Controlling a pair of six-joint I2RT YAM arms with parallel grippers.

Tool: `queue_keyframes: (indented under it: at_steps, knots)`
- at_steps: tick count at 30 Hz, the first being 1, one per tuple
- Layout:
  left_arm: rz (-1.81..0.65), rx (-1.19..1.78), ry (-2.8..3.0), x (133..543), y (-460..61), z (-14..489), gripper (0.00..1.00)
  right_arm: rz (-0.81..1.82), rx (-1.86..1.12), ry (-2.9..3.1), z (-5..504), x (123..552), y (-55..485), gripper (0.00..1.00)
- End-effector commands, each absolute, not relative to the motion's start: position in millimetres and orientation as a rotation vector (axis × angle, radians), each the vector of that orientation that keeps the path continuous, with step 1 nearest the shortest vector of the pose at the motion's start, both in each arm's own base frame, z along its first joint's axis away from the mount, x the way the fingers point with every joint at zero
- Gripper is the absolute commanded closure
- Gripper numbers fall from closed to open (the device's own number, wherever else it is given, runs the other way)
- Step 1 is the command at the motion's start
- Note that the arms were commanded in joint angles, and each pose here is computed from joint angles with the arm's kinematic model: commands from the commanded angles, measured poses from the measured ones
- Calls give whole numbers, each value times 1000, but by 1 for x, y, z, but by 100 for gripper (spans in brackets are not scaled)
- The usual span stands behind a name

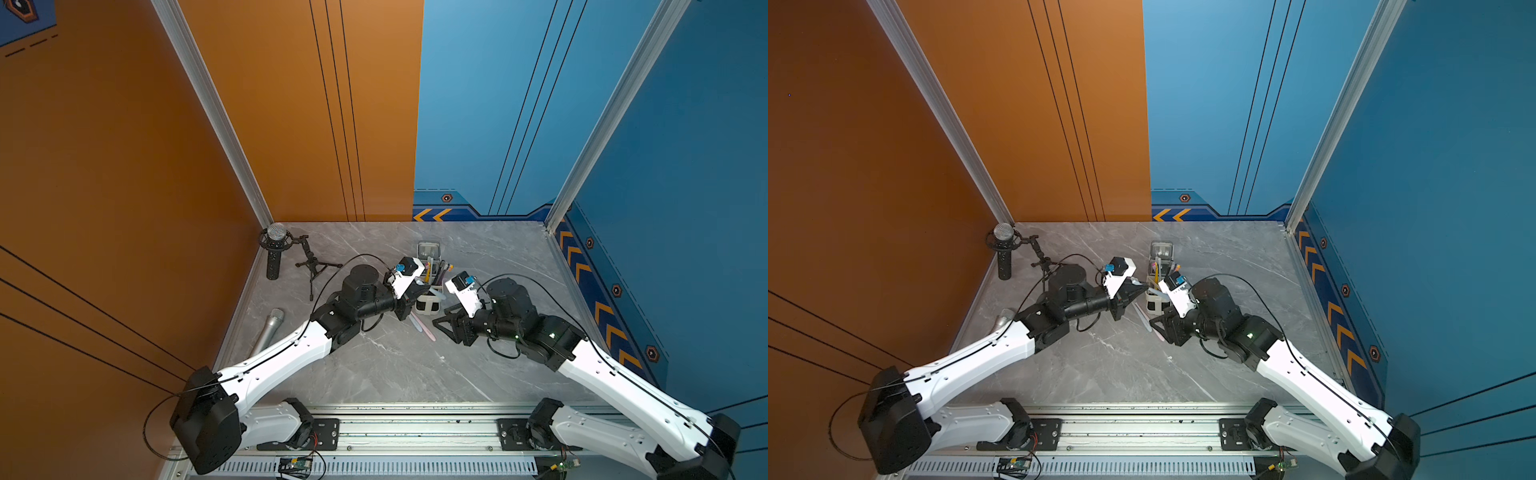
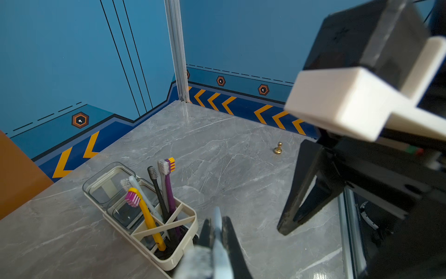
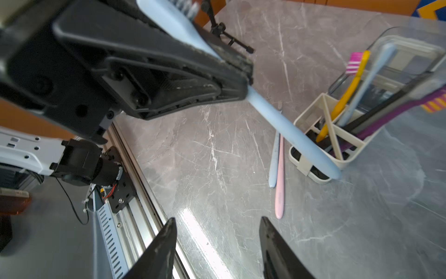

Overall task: Place the toothbrush into the toothbrush holder
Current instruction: Pick up the toothbrush from the center of the board.

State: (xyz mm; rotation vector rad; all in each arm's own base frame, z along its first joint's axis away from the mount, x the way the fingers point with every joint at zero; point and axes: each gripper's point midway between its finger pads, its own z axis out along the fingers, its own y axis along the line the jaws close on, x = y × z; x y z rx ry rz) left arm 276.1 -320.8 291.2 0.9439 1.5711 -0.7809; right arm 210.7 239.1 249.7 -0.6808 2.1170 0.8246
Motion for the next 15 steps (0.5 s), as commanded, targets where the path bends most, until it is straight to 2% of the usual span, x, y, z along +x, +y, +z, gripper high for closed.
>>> queue_keyframes:
  at_steps: [1, 15]
  knots:
    - [-758, 965, 1508, 280, -328, 309, 100, 819, -535, 2124, 253, 218, 219, 46]
    - [-708, 954, 1556, 289, -332, 293, 100, 684, -208, 2126, 262, 244, 163, 46]
